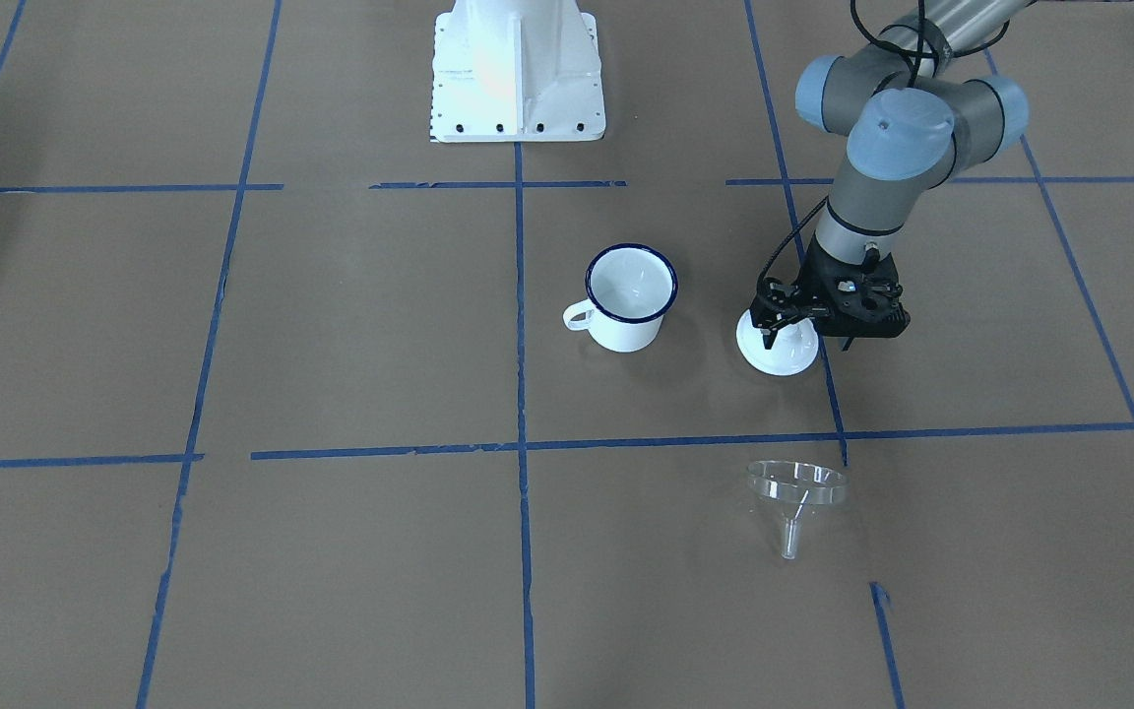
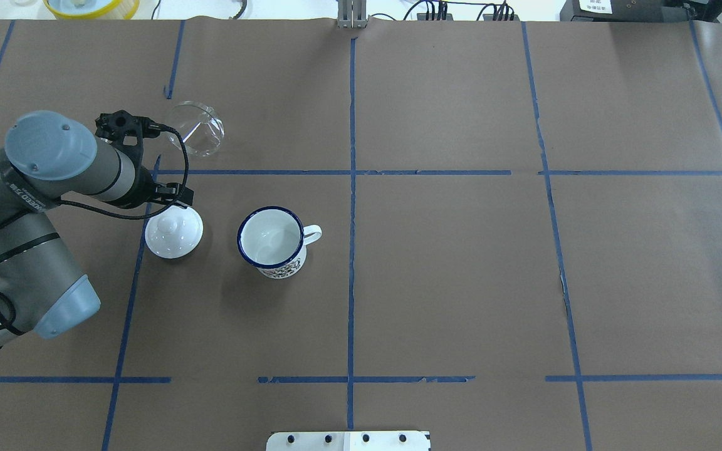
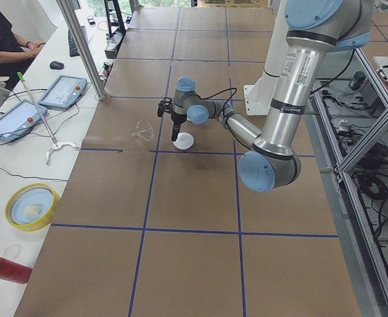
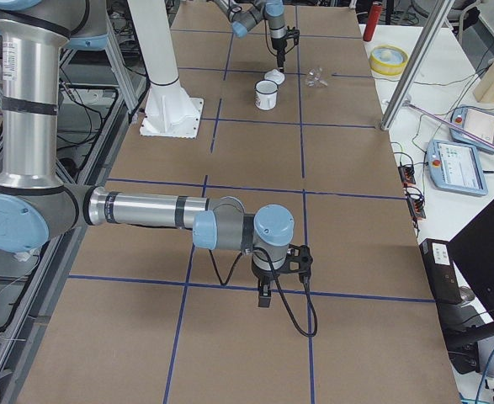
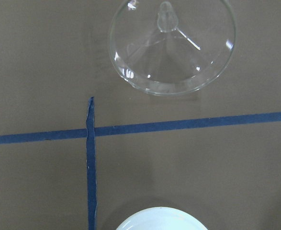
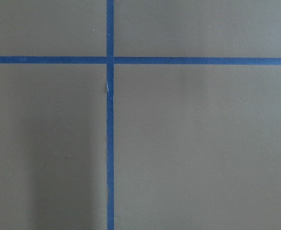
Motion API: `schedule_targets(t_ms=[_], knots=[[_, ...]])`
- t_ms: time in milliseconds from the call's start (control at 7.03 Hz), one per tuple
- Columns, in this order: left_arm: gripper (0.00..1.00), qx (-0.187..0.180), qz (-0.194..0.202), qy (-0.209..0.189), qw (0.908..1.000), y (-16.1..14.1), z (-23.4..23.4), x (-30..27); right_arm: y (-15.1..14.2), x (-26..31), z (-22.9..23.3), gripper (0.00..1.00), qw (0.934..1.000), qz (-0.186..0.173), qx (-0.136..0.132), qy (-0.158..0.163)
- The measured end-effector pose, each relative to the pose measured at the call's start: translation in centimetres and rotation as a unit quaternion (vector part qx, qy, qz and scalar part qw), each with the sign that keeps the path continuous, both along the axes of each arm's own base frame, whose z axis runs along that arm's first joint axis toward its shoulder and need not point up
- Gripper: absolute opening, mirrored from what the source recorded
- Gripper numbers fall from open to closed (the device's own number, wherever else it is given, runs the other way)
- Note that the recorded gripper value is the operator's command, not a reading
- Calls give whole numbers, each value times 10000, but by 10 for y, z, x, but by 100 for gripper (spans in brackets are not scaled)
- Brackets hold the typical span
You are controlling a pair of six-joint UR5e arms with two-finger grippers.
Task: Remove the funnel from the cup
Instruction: 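Move the left gripper above the white round lid, then lower the left gripper and grasp the lid by its knob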
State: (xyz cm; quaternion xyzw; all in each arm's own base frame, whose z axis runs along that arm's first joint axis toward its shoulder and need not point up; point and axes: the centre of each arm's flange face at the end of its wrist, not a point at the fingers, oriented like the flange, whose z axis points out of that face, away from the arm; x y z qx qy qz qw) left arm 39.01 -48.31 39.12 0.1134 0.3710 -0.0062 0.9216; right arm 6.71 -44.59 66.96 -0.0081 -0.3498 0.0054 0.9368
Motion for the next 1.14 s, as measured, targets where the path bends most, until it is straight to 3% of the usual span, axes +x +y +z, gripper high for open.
schedule_targets(t_ms=[142,853,1137], knots=[[100,-32,18,-12,10000,1,2,0,0,0,0,100,10000,0,-2,0],[78,-259,232,84,9994,6,7,4,0,0,0,100,10000,0,-1,0],[74,-257,239,91,9993,6,7,6,0,0,0,100,10000,0,-2,0]])
